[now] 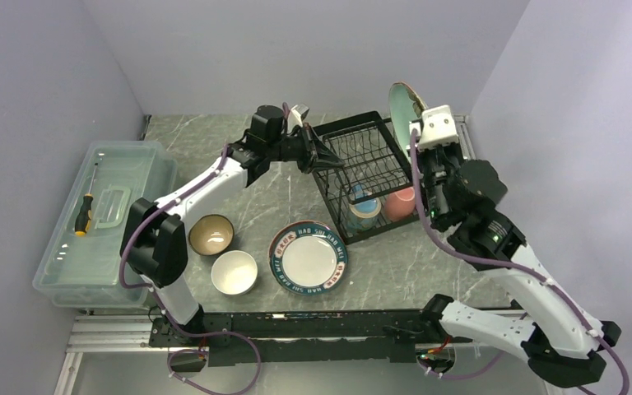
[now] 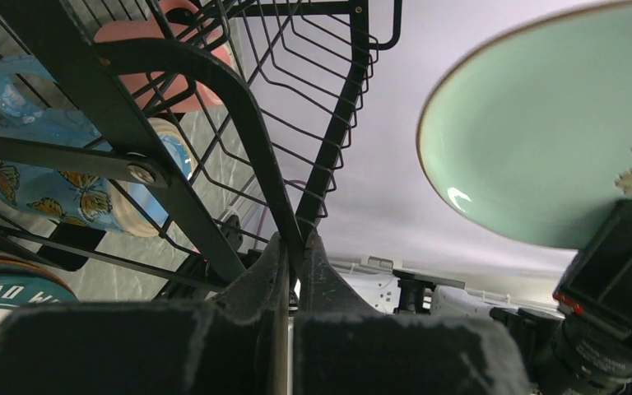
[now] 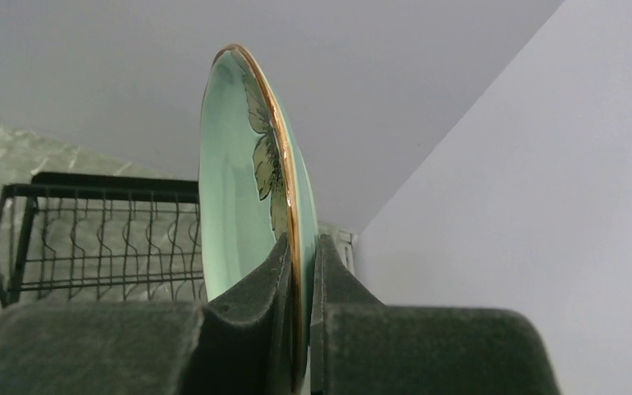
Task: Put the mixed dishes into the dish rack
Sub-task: Move the dish rack to the center of the board.
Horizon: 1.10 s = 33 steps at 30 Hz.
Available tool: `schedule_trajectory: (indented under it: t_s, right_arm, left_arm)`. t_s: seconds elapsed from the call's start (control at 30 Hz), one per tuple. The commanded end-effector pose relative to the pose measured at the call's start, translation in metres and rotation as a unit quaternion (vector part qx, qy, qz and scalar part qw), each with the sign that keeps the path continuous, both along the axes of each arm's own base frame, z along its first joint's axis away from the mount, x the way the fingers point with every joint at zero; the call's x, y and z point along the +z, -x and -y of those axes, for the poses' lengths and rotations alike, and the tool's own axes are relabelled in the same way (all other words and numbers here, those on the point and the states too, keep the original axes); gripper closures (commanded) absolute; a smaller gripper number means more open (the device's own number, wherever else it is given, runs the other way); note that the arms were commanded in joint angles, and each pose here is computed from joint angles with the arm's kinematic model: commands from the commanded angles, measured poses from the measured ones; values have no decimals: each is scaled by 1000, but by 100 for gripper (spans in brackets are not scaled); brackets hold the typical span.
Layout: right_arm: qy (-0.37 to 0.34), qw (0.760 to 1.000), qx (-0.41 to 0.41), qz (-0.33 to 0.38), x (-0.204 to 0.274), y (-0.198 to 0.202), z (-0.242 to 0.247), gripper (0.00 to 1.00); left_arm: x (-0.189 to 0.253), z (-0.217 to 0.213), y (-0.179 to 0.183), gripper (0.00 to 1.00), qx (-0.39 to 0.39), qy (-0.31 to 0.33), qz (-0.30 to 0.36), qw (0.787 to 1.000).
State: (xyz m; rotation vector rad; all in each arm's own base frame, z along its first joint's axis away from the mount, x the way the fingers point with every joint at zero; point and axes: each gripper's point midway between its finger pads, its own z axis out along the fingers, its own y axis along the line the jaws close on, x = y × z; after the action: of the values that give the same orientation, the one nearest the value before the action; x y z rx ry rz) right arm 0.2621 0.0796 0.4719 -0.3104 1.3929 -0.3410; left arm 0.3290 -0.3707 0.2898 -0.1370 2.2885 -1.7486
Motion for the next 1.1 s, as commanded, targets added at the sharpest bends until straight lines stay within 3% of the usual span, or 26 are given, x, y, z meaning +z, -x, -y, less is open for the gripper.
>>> schedule_trajectory:
  t_s: [0.0,0.27,0.47,0.77,1.07]
  right_arm:
    - [-53,997,12,48,35,-13,13,100]
    - [-28,999,21,39,32,-43,20,100]
    - [-9,997,50,51,39,-44,17,100]
    - [27,996,49,71,57,-46,24,100]
    - [36,996,47,74,63,-64,31,100]
  left_arm:
    - [23,-22,-2,99,-21,-2,64,998]
    - [20,-32,1,79,-37,-10,65,997]
    - [13,-33,3,63,-48,-8,60,997]
    - [9,-36,12,51,-62,-10,67,996]
    - [8,-56,27,35,-69,-86,120,987]
